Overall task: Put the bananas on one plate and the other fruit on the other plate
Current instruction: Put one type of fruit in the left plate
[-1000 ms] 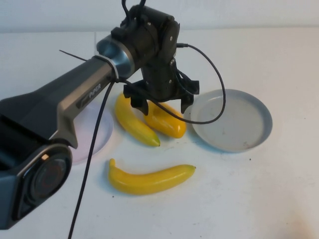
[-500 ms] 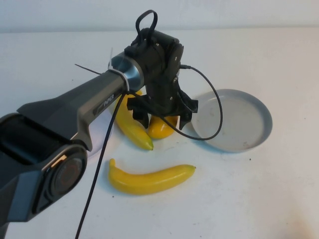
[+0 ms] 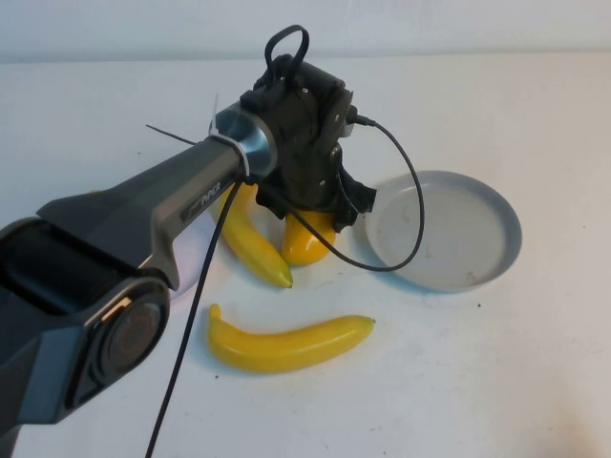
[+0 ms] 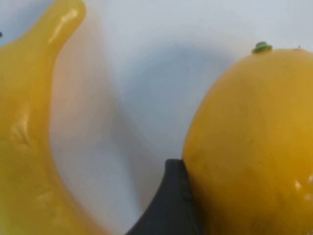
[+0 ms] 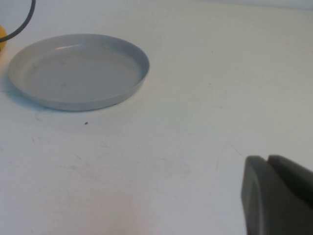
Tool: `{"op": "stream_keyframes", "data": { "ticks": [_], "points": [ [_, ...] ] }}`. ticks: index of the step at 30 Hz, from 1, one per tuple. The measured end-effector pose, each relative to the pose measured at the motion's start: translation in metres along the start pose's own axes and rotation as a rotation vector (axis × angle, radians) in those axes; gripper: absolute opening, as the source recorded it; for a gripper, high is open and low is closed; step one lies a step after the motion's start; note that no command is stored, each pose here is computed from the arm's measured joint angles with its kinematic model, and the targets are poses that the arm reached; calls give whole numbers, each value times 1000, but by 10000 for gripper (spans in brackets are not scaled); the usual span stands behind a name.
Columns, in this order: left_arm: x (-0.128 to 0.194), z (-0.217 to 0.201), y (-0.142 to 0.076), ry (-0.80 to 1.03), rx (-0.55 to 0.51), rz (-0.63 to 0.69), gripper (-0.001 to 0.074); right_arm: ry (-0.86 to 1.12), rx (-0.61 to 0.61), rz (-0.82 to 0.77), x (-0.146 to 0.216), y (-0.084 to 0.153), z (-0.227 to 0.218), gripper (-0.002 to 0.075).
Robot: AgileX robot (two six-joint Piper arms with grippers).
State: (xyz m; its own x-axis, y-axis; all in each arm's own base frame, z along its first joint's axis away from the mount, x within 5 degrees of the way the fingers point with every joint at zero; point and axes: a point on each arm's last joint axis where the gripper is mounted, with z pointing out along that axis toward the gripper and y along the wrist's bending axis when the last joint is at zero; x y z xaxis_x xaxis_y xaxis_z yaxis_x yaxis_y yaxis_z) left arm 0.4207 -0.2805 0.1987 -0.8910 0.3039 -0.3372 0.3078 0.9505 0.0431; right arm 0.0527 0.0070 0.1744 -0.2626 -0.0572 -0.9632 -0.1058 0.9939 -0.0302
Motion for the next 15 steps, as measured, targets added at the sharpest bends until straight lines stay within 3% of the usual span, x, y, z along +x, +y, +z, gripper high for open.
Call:
{"op": "stream_keyframes", "data": {
  "ticks": [8, 15],
  "points": [
    [-1, -6, -1, 16, 10, 95, 557, 0, 0, 0, 0, 0, 0, -16],
    [-14, -61, -23, -102, 21, 237, 557, 0, 0, 0, 0, 0, 0, -15]
  ]
}}
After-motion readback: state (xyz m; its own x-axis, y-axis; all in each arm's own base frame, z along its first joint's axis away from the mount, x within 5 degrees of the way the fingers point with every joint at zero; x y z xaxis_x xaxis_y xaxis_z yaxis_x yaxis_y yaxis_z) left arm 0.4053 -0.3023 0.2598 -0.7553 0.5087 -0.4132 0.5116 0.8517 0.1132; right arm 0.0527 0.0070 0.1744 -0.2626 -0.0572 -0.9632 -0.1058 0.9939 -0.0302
